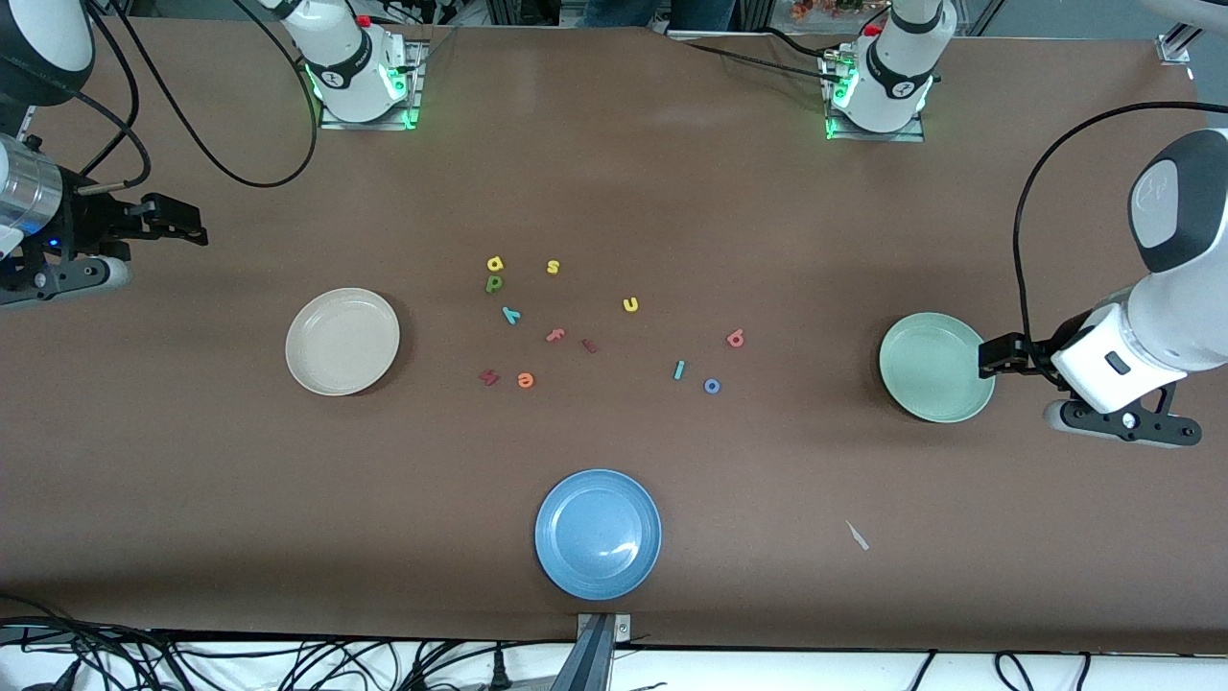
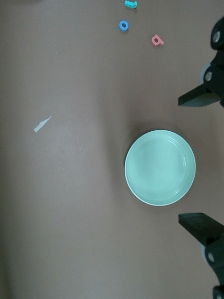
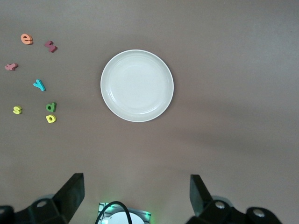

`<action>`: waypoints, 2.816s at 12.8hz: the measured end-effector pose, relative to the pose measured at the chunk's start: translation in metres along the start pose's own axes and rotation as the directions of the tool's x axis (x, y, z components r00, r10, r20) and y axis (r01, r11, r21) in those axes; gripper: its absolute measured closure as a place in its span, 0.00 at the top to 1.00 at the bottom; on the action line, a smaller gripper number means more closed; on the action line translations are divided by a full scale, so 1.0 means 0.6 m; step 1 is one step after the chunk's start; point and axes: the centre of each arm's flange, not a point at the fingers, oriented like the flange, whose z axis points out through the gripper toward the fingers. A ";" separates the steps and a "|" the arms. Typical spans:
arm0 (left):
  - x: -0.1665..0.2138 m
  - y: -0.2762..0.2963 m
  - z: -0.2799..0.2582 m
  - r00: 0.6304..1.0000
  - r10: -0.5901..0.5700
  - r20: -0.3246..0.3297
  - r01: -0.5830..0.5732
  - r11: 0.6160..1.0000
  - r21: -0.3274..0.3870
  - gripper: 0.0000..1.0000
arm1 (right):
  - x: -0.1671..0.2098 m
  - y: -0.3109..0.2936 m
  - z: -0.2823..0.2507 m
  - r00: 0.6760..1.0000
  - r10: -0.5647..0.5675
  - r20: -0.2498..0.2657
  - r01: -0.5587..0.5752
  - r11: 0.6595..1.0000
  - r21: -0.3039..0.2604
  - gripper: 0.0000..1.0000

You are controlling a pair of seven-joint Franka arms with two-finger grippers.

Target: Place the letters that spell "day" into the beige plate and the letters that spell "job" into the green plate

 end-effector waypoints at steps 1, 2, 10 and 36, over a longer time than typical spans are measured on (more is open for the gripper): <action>0.000 0.001 0.000 1.000 0.001 0.000 -0.001 1.000 0.000 1.00 | 0.002 -0.003 0.003 1.000 0.007 0.004 -0.007 1.000 0.000 1.00; 0.000 0.002 0.000 1.000 0.002 0.000 -0.002 1.000 -0.001 1.00 | 0.003 -0.004 0.005 1.000 0.011 0.007 -0.011 1.000 0.001 1.00; 0.000 0.006 0.000 1.000 0.005 -0.001 -0.005 1.000 -0.001 1.00 | 0.016 0.001 0.030 0.999 0.033 0.035 -0.033 0.999 0.008 1.00; 0.000 -0.005 0.001 1.000 -0.003 0.000 0.003 1.000 -0.003 1.00 | 0.048 0.004 0.046 1.000 0.026 0.015 -0.026 1.000 0.006 1.00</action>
